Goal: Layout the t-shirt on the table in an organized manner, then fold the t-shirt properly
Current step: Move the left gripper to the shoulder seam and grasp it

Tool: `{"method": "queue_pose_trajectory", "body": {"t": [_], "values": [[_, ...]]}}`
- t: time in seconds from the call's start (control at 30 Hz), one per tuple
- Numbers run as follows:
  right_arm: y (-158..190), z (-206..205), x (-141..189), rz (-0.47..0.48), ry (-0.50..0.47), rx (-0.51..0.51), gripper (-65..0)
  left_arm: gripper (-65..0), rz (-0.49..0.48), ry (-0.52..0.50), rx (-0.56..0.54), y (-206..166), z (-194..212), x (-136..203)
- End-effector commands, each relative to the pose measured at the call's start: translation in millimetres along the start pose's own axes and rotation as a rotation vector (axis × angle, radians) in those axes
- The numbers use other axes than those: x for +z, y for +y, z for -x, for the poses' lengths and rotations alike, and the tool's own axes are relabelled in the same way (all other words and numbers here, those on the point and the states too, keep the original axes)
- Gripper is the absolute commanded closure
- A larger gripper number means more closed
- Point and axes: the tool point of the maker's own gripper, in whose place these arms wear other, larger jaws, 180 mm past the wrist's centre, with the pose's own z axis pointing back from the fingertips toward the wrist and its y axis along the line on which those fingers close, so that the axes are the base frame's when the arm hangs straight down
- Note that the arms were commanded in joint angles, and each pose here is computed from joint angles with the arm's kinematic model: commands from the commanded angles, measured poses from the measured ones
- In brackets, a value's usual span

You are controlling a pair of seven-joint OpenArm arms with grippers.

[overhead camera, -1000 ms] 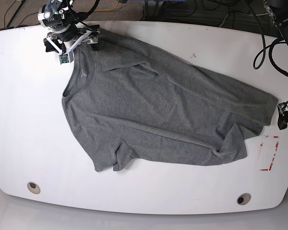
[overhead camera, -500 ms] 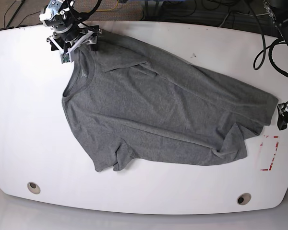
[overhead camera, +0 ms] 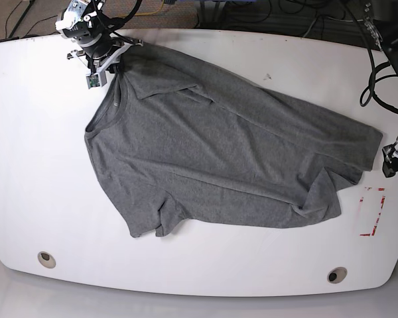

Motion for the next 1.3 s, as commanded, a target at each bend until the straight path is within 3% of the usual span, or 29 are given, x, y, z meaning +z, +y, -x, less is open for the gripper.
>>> {"method": "queue_pose_trajectory", "body": {"t": [0.0,0.3,0.83,1.1,1.27], "values": [[-6,-3,4,0.021,-0.002,0.02,-6.5,-52.8,0.031,-0.075,-0.005,-8,-26,1],[-9,-3,4,0.026,0.001,0.031,-6.5,-52.8,0.128,-0.033,-0.048,-43,-7,-12],[-10,-5,5,0.029,-0.004,0.032,-6.3,-51.7,0.15,0.127,-0.177,-65,45,-24],[-11,-11,4,0.032,-0.019,0.032,-6.3,-32.8,0.114,0.225,-0.252,-63,78,-31],[-11,-14,3,0.033,-0.024,0.034,-6.3,-25.1,0.105,0.236,-0.269,-60,81,-29]]}}
